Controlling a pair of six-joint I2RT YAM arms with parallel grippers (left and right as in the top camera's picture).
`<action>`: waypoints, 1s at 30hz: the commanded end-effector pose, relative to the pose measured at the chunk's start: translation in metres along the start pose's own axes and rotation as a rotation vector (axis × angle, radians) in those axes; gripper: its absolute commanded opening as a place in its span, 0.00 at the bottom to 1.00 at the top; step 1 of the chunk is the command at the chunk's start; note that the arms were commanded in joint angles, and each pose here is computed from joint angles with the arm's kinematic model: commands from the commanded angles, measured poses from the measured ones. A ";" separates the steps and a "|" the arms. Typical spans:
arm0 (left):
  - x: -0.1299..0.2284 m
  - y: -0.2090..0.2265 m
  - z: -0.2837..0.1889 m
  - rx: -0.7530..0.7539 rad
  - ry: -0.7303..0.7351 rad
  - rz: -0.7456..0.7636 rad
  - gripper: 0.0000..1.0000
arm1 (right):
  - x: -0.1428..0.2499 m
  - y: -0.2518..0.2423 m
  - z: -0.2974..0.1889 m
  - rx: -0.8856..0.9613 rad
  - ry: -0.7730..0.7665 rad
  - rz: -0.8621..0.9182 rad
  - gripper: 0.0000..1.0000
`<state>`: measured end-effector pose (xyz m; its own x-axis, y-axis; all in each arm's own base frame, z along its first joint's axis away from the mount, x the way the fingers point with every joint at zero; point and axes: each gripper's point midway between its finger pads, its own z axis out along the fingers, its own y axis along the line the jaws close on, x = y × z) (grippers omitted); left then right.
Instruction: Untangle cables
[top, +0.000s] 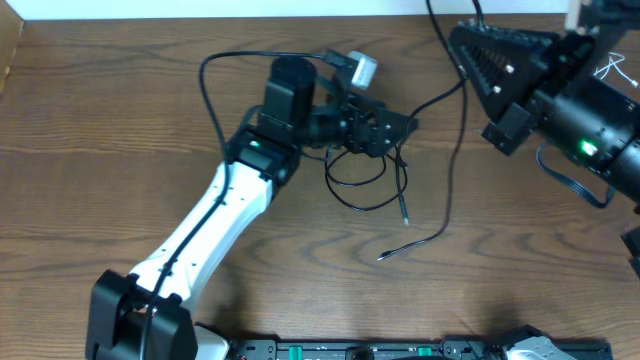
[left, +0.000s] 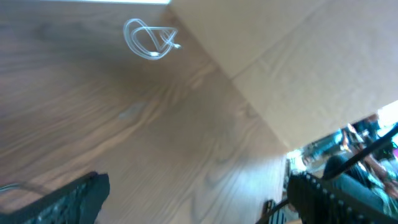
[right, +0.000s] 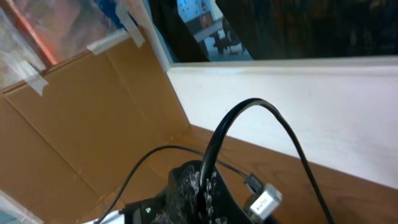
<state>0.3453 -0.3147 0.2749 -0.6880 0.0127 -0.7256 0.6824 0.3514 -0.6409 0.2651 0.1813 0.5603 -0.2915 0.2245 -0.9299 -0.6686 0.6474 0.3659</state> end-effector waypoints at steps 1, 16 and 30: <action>-0.001 -0.013 0.010 0.092 0.001 -0.015 0.96 | -0.001 0.004 -0.003 -0.011 -0.003 0.002 0.01; -0.027 0.003 0.045 0.212 -0.136 -0.161 0.66 | 0.006 -0.012 -0.007 0.032 0.033 0.020 0.01; -0.034 0.025 0.020 0.210 -0.124 -0.179 0.07 | 0.020 -0.089 -0.006 0.193 0.110 0.085 0.01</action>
<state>0.3976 -0.3236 0.2749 -0.7702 -0.1757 -0.6132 0.5911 0.1649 -0.7896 0.3082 0.1136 0.5188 -0.3826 0.2491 -0.8897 -0.4473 0.7927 0.4142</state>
